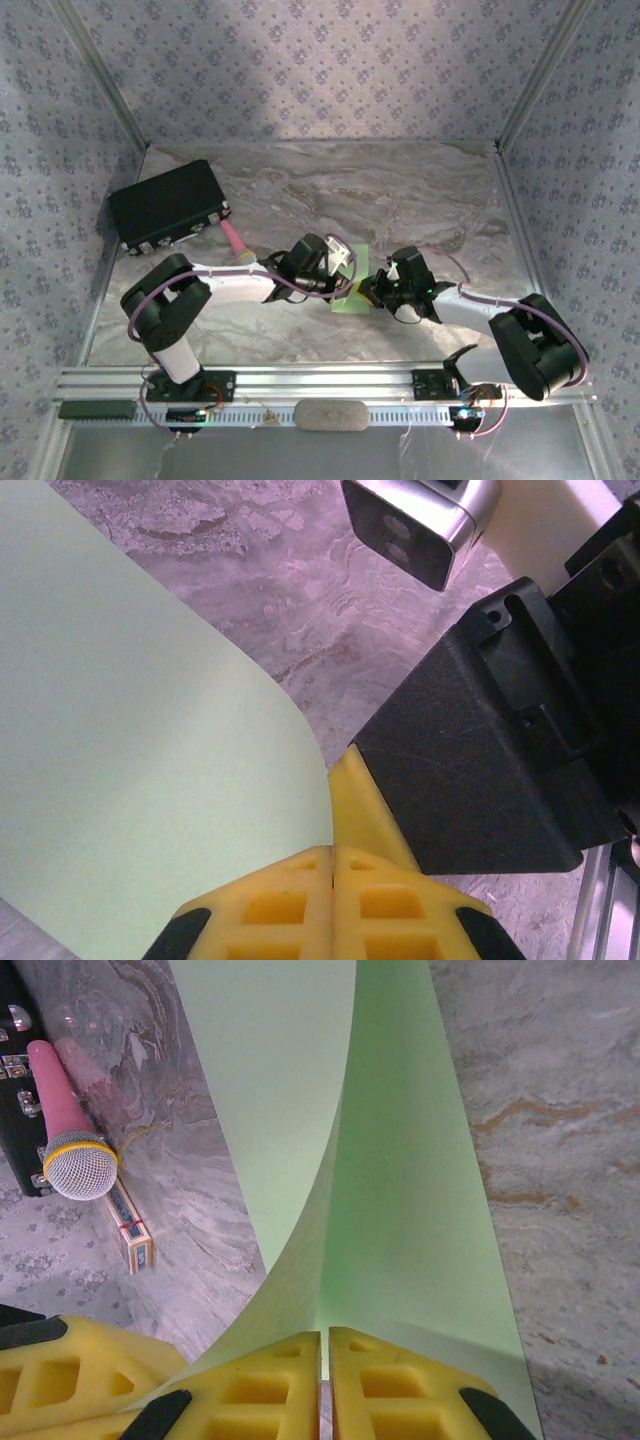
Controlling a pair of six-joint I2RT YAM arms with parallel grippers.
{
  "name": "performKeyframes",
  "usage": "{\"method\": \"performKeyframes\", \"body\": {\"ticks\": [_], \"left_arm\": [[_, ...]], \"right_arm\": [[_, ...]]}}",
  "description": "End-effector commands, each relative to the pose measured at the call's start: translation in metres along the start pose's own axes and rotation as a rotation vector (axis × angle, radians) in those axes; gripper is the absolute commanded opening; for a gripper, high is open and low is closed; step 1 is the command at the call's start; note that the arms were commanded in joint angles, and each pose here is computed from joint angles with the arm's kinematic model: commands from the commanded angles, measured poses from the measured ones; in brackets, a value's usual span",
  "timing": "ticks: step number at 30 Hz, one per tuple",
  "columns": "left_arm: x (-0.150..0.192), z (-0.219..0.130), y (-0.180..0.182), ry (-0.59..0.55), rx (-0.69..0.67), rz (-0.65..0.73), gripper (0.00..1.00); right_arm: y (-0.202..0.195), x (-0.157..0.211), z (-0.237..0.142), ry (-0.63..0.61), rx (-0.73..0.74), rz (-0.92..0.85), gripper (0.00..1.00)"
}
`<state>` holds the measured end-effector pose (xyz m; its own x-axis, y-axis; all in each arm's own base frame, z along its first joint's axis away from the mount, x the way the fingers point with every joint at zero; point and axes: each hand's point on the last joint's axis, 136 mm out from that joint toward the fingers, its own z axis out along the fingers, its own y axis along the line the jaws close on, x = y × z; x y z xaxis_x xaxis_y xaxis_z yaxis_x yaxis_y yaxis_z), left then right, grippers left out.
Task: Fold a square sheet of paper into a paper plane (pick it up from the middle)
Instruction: Fold the triangle a second time at the center of the table.
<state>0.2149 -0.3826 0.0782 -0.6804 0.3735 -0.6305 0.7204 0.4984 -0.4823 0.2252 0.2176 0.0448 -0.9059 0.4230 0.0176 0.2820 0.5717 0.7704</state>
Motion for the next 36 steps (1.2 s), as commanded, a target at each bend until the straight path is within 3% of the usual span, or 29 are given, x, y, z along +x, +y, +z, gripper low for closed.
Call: {"method": "performKeyframes", "body": {"ticks": [1, 6, 12, 16, 20, 36], "left_arm": [[-0.007, -0.007, -0.004, -0.016, 0.019, 0.013, 0.00], [-0.006, -0.006, -0.002, -0.002, 0.015, 0.012, 0.00], [-0.004, -0.001, -0.002, 0.016, 0.027, -0.007, 0.00], [-0.004, 0.002, -0.002, 0.016, 0.036, -0.029, 0.00], [-0.007, 0.009, -0.002, 0.022, 0.047, -0.060, 0.00], [-0.019, 0.018, 0.007, -0.010, 0.019, -0.134, 0.01]], "right_arm": [[-0.016, 0.004, -0.001, -0.005, 0.060, 0.009, 0.11], [-0.030, 0.012, 0.001, 0.030, 0.142, -0.028, 0.05], [-0.062, 0.015, -0.001, 0.068, 0.318, -0.049, 0.04], [-0.069, 0.009, -0.008, 0.069, 0.358, -0.078, 0.05], [-0.069, 0.003, -0.016, 0.085, 0.352, -0.086, 0.07], [-0.012, -0.007, -0.010, 0.052, 0.120, -0.113, 0.12]]}}
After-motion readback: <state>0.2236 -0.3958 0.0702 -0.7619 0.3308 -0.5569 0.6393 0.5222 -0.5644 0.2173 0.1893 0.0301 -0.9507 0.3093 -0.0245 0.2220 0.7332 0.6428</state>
